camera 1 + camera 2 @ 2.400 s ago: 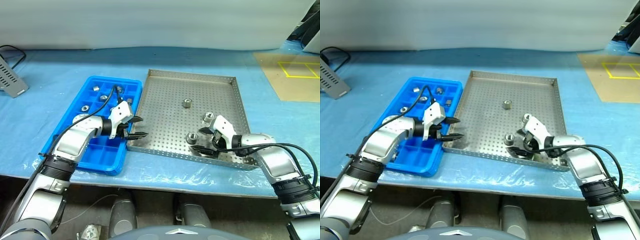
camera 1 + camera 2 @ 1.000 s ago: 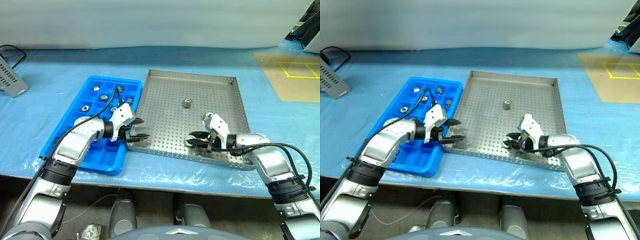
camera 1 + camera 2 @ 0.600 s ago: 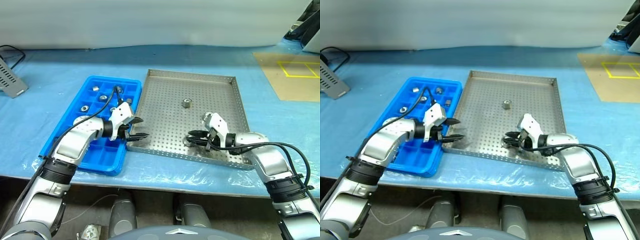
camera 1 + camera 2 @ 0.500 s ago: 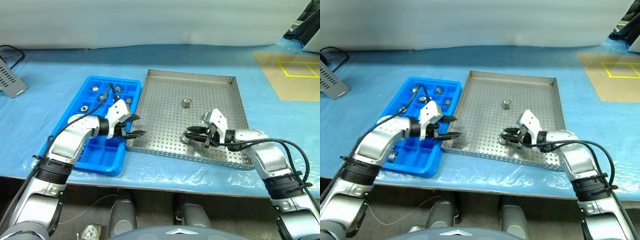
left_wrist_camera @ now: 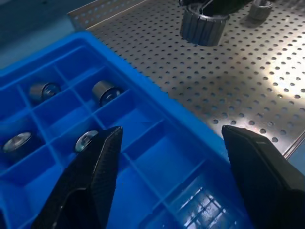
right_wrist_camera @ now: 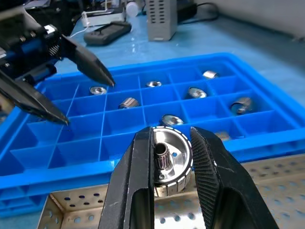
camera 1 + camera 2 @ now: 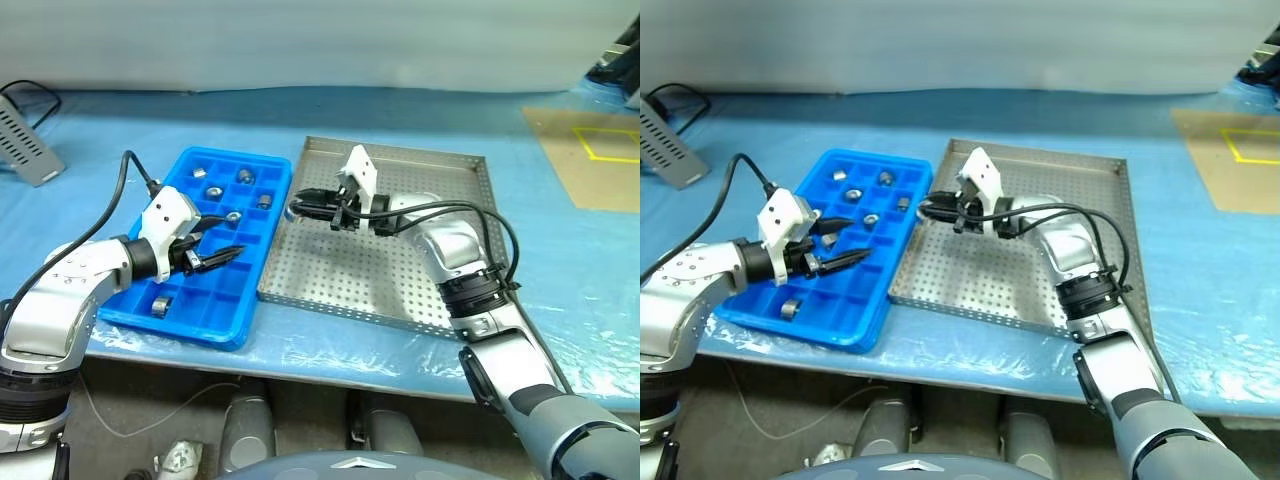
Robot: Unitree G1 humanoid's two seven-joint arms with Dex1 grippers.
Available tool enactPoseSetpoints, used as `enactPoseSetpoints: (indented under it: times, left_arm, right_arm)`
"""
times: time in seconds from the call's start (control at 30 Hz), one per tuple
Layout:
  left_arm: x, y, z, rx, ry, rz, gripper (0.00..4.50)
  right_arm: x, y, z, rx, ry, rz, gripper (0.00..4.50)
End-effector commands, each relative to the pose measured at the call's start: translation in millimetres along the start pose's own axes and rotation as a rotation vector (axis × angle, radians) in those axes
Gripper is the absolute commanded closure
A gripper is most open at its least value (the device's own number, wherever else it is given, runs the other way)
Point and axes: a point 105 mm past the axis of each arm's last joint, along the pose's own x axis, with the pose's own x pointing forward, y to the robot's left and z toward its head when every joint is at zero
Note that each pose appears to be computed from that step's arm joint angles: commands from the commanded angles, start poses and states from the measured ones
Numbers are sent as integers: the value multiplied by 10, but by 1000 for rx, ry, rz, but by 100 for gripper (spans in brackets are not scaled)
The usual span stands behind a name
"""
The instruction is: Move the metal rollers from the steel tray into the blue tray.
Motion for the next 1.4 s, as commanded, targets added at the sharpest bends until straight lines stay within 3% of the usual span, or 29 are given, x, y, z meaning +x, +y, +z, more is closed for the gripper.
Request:
enactPoseSetpoints:
  times: [0.03,0.23,0.47,0.83,1.03,1.2,1.4]
  left_arm:
    - [-263,77,83,24,-13,98,95]
    - [-589,24,-103,-19,41,200,95]
    - [-672,16,-104,-24,38,246,95]
    - [-518,-39,-126,-33,27,199,95]
    - [-409,-17,-103,-27,13,159,95]
    - [-257,-27,-69,-17,-6,106,95]
    - [27,-59,-21,-15,-54,20,95]
  right_arm:
    - [161,75,185,-90,-39,66,374]
    - [401,181,232,-97,-60,149,374]
    - [653,192,144,-136,-24,144,374]
    - [518,61,-52,-184,30,84,374]
    - [514,150,-83,-145,37,110,183]
    - [424,179,29,-152,12,118,183]
    - [-142,-137,524,-162,-102,-19,183]
